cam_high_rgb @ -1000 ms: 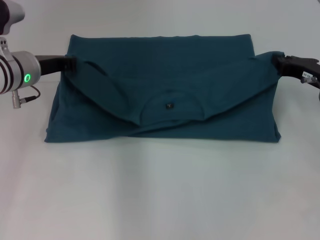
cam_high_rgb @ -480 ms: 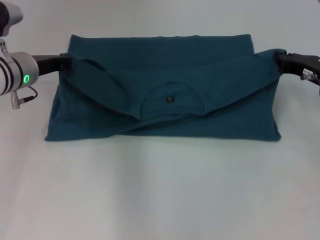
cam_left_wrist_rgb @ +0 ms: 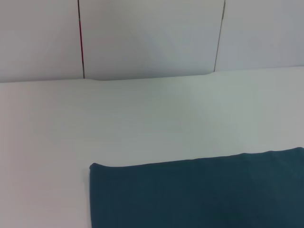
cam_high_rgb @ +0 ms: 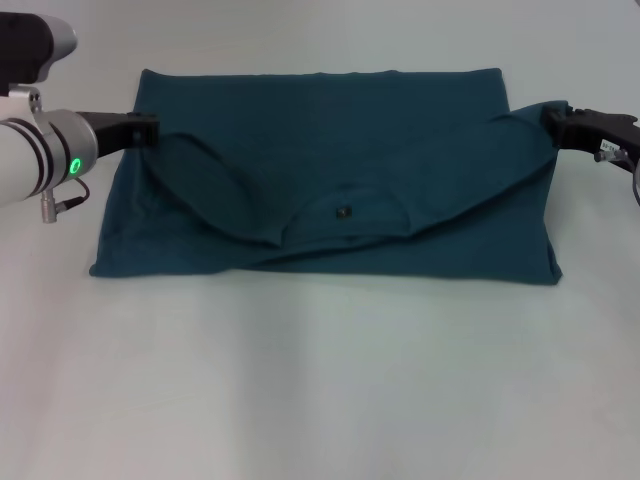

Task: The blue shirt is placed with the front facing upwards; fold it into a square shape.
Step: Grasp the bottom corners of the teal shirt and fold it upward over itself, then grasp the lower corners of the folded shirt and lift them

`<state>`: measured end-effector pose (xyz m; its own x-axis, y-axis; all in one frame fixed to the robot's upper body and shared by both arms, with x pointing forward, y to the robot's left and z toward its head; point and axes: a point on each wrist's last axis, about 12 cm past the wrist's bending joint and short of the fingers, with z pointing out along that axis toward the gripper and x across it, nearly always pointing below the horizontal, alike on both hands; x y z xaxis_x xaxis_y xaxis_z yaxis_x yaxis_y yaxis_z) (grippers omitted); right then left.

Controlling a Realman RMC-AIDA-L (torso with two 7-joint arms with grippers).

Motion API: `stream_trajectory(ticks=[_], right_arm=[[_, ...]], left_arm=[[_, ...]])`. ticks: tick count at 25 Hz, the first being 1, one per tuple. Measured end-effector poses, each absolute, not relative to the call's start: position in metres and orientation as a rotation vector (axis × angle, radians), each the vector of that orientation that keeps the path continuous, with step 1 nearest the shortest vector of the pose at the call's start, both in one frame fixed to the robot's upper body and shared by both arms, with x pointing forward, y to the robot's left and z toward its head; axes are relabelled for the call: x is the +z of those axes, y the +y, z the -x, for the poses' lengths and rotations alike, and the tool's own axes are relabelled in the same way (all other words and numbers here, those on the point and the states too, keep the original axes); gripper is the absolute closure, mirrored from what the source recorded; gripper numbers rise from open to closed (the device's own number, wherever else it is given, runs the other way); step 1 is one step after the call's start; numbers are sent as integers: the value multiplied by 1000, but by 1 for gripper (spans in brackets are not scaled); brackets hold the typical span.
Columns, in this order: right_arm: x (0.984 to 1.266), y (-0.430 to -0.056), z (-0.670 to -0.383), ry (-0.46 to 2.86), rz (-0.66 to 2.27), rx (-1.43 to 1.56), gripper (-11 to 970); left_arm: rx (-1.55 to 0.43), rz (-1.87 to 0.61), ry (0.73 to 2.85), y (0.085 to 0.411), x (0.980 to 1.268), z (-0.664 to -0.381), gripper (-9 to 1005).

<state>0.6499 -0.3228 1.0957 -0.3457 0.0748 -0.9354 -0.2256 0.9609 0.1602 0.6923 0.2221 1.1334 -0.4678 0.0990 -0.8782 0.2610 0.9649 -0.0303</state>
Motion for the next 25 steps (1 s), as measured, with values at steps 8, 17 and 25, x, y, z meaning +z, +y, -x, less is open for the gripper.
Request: stream_trajectory(ticks=[8,17,25], right_arm=[[1093,-320,-649,1877,97,274,767],[1093,-319,-651,1850,68,221,475],[1094,-320,-652,1852,52,234,293]], left_arm=[[-172,-231,2054,223,1128,-689,778],[-168,-205,2057,225,1125,-687,522],[-279,-146,2099,234,1130,-686,191]])
